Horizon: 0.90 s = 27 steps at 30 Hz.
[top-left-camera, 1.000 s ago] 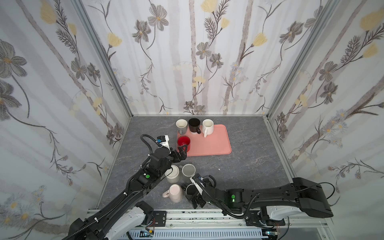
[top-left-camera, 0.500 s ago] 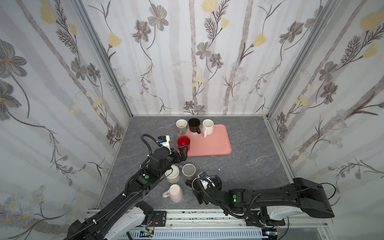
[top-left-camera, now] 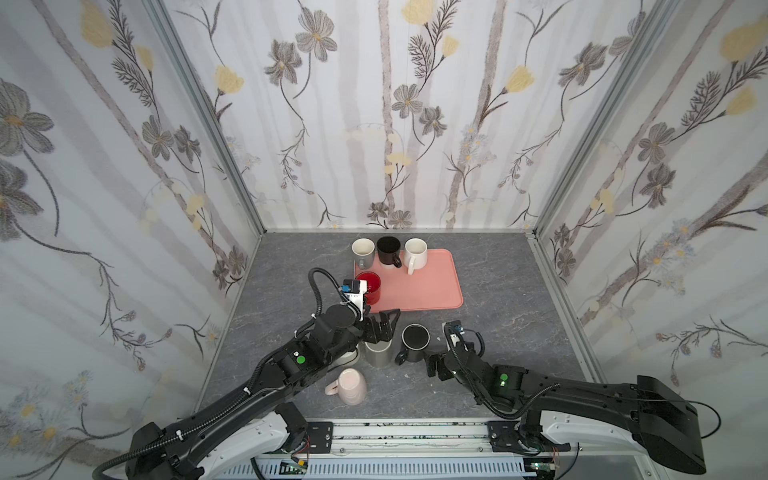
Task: Turn the mug right side up
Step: 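Move the left gripper to the upside-down black mug and grasp its base, then lift the black mug with the left gripper and grasp it with the right gripper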
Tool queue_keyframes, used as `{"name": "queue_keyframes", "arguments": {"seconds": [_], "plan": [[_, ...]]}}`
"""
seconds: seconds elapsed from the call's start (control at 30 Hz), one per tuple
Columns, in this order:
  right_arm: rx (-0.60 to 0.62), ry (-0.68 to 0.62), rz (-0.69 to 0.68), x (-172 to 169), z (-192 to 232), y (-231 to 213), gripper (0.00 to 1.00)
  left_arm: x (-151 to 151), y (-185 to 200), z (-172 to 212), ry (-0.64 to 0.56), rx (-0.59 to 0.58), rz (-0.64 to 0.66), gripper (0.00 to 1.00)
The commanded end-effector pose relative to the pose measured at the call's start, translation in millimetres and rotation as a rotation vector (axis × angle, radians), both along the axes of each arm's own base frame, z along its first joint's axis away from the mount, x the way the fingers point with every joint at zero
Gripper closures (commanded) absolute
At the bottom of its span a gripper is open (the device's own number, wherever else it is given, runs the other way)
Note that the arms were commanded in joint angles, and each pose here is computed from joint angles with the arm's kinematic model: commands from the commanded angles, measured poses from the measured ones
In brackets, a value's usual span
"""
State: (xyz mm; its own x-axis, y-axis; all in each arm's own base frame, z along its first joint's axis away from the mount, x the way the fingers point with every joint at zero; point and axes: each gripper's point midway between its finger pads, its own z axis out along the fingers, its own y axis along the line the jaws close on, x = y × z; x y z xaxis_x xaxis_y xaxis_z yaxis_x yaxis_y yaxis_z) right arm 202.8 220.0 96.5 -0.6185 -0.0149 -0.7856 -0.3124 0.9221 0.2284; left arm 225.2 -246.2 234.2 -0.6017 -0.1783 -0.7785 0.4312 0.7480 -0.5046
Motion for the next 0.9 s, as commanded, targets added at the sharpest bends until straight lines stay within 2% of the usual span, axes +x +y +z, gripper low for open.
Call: {"name": "queue_keyframes", "arguments": {"seconds": [0.0,0.2,0.33,0.37,0.47,0.6,0.73,0.87], "plan": [[0.037,0.008,0.006,2.6,5.6,-7.4,0.00,-10.6,-0.3,-14.4,0.008,0.093,0.015,0.11],[0.082,-0.009,-0.026,8.7,16.3,-23.0,0.00,-50.5,-20.4,-57.5,0.076,0.201,-0.048,0.26],[0.094,-0.011,-0.036,10.7,18.3,-26.2,0.00,-64.8,-41.3,-80.6,0.081,0.303,-0.069,0.28],[0.097,-0.012,-0.037,10.8,19.1,-26.2,0.00,-64.9,-44.5,-85.0,0.083,0.333,-0.065,0.31],[0.107,-0.016,-0.036,11.0,21.8,-26.8,0.00,-60.7,-48.8,-100.2,0.099,0.425,-0.044,0.53],[0.119,-0.027,-0.036,10.5,27.0,-28.8,0.00,-55.3,-49.2,-111.8,0.102,0.493,-0.024,0.49],[0.138,-0.039,-0.034,10.2,33.2,-29.1,0.00,-50.0,-48.1,-124.6,0.113,0.560,-0.009,0.55],[0.143,-0.047,-0.031,10.8,37.8,-28.9,0.00,-46.6,-48.8,-133.7,0.110,0.617,-0.001,0.52]]}}
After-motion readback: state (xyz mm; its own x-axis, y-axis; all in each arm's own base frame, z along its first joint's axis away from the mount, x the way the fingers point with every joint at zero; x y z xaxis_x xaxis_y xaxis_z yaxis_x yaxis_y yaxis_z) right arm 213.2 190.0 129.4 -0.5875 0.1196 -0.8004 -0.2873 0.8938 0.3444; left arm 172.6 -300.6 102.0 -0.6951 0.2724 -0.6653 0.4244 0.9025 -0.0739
